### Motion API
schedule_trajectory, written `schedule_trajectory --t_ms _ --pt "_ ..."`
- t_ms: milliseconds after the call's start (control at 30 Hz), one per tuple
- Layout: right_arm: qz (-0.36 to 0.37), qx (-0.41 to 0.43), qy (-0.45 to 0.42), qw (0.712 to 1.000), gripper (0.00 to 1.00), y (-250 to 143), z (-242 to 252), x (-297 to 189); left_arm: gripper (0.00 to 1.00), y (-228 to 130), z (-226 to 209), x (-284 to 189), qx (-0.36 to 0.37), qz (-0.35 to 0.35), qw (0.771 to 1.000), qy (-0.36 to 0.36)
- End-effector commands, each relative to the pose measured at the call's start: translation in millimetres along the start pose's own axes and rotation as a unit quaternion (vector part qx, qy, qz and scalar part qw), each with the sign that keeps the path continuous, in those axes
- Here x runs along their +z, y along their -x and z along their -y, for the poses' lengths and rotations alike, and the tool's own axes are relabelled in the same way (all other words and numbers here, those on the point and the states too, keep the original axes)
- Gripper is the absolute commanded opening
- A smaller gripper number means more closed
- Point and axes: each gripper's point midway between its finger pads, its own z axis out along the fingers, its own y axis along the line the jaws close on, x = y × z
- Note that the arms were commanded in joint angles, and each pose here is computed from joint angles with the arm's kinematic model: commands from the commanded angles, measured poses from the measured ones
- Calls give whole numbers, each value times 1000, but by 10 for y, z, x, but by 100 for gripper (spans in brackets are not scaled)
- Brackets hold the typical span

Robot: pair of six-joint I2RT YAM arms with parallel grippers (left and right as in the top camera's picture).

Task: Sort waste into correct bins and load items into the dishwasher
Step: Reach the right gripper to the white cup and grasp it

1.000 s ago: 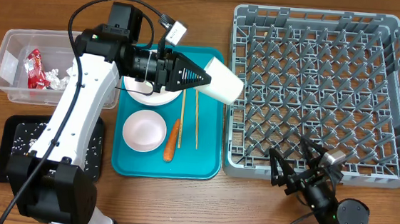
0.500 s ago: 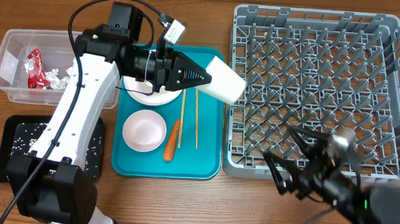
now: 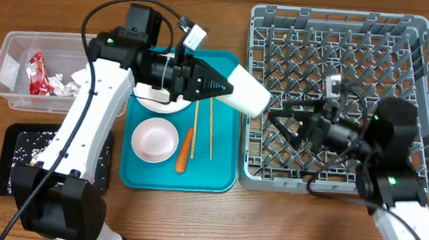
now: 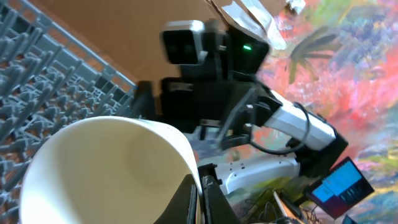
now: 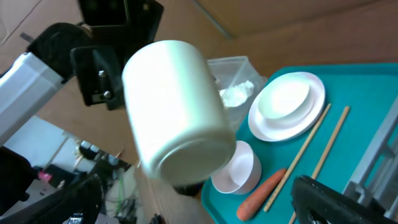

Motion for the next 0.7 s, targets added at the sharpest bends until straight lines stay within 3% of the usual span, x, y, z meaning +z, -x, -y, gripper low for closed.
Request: schedule_trajectory --t_ms 0,167,500,667 --pt "-23 -14 58 998 100 27 -98 69 4 13 40 68 15 -1 1000 -20" --pt "-44 -34 112 992 100 14 -115 141 4 17 38 67 17 -1 1000 -20" --pt "-63 -76 164 981 88 -69 -357 235 4 17 15 69 23 -3 1000 -15" --pt "-52 -120 181 975 70 -22 -480 256 4 17 15 69 23 -3 1000 -15"
